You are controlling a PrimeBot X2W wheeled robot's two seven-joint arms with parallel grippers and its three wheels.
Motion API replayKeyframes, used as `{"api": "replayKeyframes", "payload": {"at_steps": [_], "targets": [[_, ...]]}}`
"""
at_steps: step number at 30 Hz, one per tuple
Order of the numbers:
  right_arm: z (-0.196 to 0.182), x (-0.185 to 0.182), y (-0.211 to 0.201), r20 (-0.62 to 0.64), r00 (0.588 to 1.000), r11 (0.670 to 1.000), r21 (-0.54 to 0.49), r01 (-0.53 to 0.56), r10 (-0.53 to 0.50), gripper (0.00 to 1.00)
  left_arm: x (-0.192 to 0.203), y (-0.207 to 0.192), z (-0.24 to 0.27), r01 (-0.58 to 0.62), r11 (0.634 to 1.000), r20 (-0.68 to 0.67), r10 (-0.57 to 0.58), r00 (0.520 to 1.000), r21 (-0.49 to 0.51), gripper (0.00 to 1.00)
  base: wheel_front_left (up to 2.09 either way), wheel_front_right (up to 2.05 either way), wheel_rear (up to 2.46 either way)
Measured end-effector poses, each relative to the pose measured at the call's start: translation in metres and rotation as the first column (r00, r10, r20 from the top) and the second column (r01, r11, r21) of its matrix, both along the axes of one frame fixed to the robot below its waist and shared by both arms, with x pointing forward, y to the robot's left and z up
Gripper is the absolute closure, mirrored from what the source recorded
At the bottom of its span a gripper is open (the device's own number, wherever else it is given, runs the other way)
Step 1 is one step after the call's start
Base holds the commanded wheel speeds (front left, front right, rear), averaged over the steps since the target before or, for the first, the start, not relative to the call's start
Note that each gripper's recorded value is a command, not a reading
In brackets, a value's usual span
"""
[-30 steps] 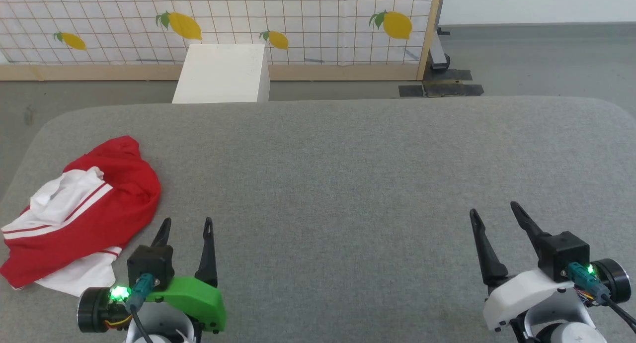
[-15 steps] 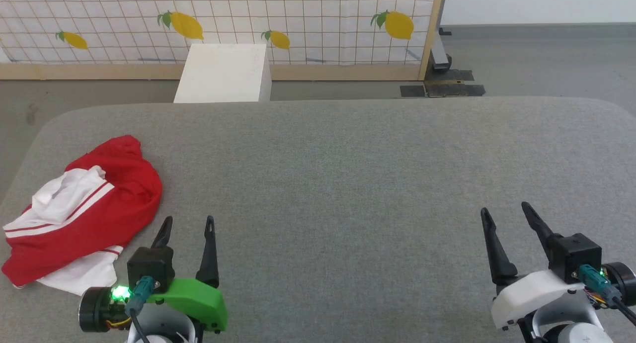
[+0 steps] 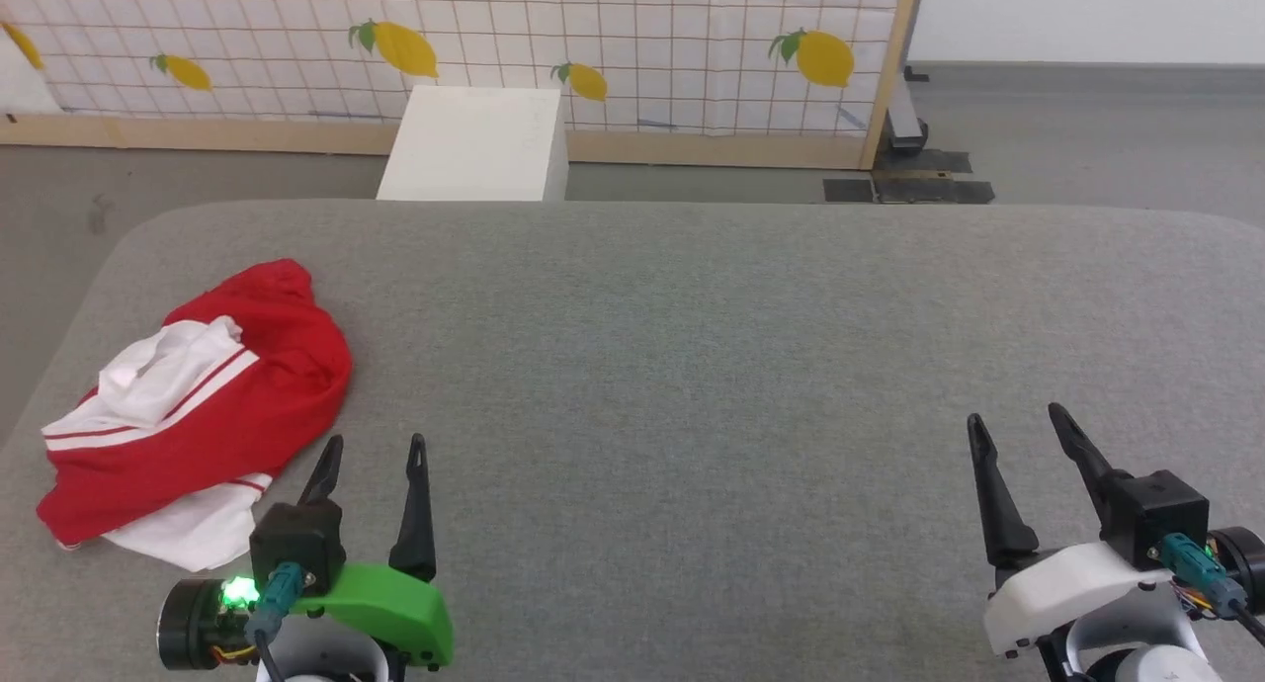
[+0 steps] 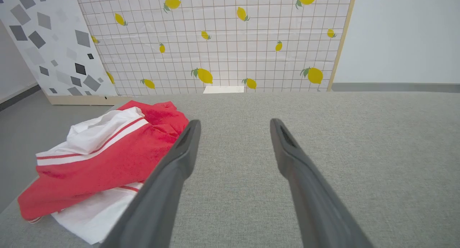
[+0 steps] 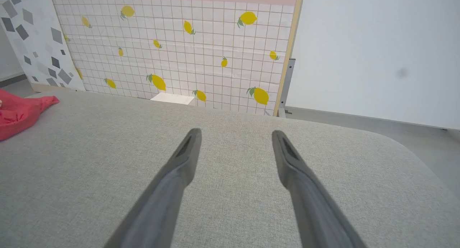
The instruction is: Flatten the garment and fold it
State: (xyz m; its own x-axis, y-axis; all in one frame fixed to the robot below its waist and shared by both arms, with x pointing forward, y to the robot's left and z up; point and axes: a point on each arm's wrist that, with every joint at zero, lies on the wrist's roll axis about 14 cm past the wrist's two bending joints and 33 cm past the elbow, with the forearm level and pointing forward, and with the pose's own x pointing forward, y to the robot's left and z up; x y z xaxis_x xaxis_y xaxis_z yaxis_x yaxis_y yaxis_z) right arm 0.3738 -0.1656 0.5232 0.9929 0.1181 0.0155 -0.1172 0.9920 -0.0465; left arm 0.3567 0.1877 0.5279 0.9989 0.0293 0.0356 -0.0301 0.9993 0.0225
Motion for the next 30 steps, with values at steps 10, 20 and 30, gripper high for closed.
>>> {"api": "replayKeyframes", "payload": {"at_steps": [10,20,30], "targets": [[-0.002,0.006,0.018,0.004,0.999,0.999,0.010,-0.052,0.052,0.00,-0.012,0.016,0.000,-0.053,0.999,0.014,0.053,0.998,-0.006,0.00,0.00,0.00,0.00],[-0.006,0.013,0.046,0.004,0.991,0.991,0.014,-0.135,0.135,0.00,-0.025,0.032,-0.001,-0.111,0.994,0.022,0.111,0.994,-0.018,0.00,0.00,0.00,0.00],[-0.008,0.017,0.079,0.009,0.974,0.973,0.032,-0.228,0.228,0.00,-0.043,0.050,-0.001,-0.177,0.984,0.033,0.177,0.984,-0.022,0.00,0.00,0.00,0.00]]}}
